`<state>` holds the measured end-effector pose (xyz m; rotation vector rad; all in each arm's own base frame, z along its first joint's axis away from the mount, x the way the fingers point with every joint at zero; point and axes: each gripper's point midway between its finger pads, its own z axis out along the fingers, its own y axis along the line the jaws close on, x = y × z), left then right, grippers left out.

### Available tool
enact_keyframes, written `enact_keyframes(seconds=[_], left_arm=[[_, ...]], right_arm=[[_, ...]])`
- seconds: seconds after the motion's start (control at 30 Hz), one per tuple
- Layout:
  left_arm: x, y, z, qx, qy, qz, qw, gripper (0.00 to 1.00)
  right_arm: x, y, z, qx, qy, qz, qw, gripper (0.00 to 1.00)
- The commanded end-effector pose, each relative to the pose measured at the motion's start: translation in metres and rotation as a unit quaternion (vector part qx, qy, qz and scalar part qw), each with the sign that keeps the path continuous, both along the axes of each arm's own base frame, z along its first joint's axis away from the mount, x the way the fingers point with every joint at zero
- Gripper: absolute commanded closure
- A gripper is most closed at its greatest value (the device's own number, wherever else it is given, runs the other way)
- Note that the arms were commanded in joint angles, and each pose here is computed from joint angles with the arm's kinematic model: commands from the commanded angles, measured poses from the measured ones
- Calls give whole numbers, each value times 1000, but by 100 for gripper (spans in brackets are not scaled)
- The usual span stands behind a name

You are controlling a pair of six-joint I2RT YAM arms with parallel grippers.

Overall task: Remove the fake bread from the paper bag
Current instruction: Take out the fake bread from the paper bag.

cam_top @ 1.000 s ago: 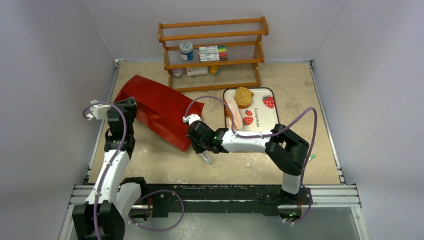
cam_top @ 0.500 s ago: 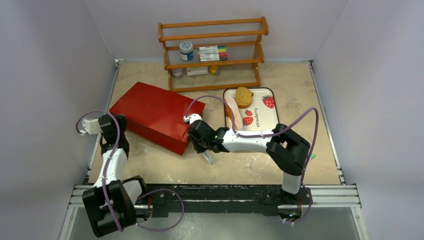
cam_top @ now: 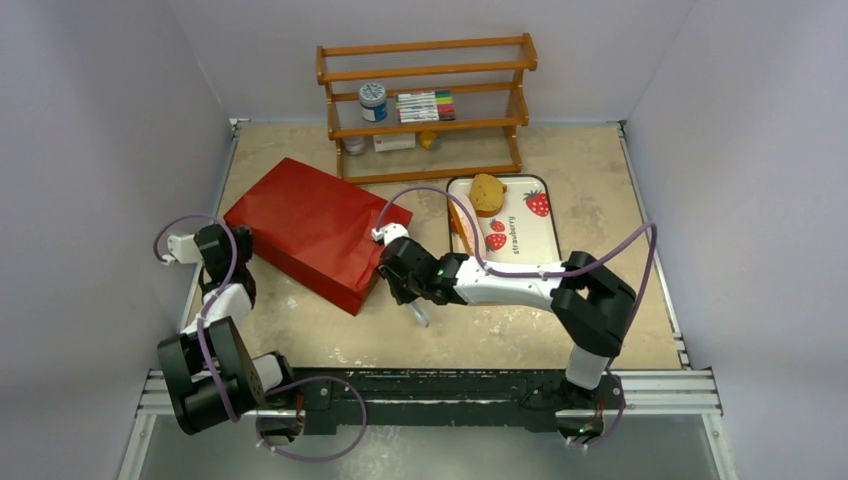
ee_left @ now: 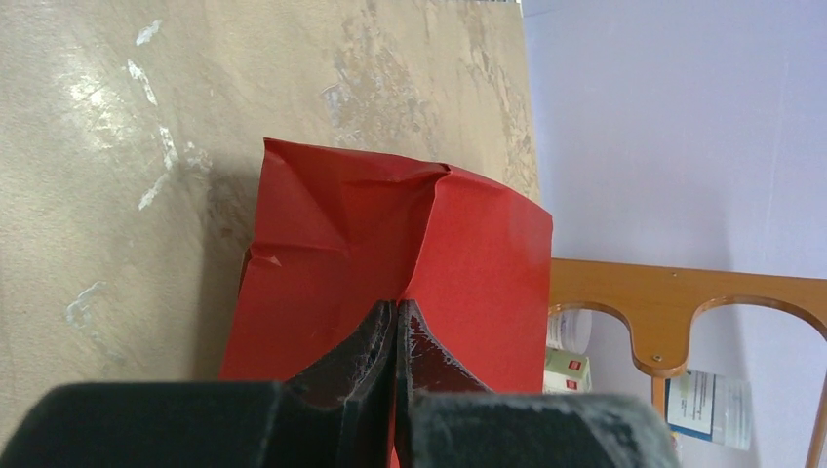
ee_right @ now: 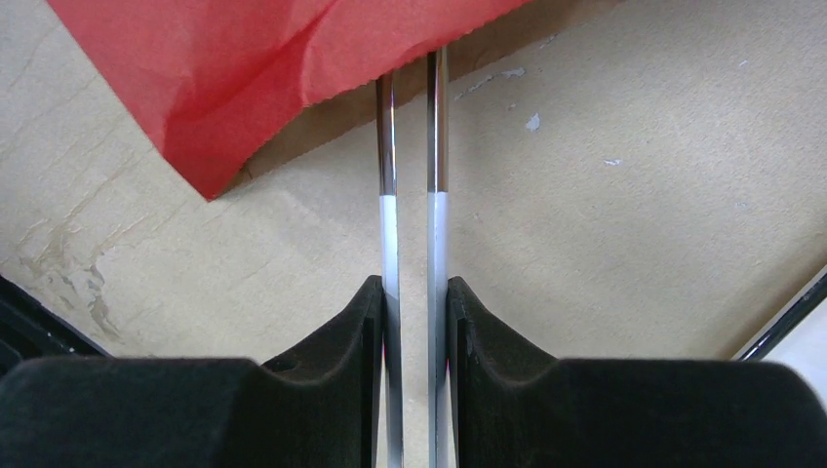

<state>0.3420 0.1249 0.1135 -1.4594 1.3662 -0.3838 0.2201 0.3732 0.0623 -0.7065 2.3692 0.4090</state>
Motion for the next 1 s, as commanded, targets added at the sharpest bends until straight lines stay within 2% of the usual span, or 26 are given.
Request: enact_keyframes(seconds=[0.0,0.57,0.97], left_arm=[[16,9,34,25,-49,-7,998,100],[28,10,45,-19,-69,5,997,100],[29,10,47,-26,-74,5,997,100]], right_arm=[[2,-2,18,10,-12,-6,1000,78],[-3,-11,-15,8,10,-39,999,56],[18,8,-34,-9,10,-46,999,52]])
